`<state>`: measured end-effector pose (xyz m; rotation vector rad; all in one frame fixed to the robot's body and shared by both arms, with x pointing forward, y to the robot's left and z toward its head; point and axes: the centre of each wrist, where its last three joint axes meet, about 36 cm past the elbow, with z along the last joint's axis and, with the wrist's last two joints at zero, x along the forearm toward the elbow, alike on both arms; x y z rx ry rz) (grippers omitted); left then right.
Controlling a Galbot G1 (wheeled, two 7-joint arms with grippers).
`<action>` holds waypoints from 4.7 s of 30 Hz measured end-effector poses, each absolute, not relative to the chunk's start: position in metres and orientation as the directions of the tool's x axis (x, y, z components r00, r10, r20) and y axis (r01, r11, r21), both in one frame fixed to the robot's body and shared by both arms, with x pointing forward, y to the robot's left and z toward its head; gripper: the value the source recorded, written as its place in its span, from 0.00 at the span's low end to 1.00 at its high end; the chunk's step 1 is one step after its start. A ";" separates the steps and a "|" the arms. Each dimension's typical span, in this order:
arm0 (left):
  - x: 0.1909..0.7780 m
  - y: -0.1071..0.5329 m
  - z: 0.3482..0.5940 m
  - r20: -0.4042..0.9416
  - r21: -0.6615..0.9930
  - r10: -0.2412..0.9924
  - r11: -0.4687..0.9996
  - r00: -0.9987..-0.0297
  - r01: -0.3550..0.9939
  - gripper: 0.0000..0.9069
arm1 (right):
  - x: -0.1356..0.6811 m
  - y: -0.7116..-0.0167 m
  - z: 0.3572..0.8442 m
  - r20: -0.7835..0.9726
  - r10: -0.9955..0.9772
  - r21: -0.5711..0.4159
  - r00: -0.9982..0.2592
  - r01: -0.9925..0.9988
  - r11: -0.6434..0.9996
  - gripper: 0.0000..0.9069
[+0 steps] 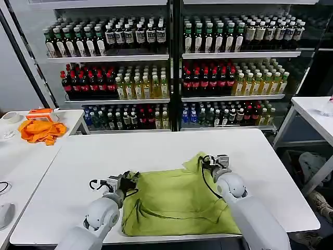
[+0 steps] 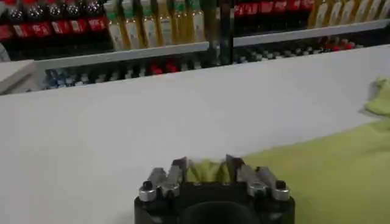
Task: Fold and organize the clothes.
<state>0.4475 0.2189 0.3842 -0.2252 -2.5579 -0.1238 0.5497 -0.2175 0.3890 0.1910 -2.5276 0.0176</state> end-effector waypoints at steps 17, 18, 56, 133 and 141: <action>0.447 0.227 0.414 0.465 -0.062 0.189 0.982 -0.865 0.181 0.03 | 0.542 -0.226 0.411 0.504 -0.137 0.030 -0.853 -0.142 0.989 0.00; 0.446 0.227 0.416 0.460 -0.066 0.192 0.981 -0.867 0.182 0.03 | 0.541 -0.227 0.415 0.496 -0.138 0.029 -0.857 -0.142 0.989 0.00; 0.349 0.225 0.428 0.460 -0.036 0.278 0.955 -0.843 0.295 0.54 | 0.349 -0.277 0.449 0.464 -0.069 0.034 -0.883 -0.061 0.998 1.00; 0.304 0.298 0.437 0.386 -0.086 -0.156 0.975 -0.909 -0.204 0.02 | 0.283 -0.281 0.463 0.454 0.045 -0.024 -0.890 0.038 0.999 1.00; 0.305 0.302 0.478 0.339 -0.238 -0.090 0.955 -0.936 -0.178 0.02 | 0.284 -0.281 0.464 0.451 0.044 -0.025 -0.891 0.037 0.999 1.00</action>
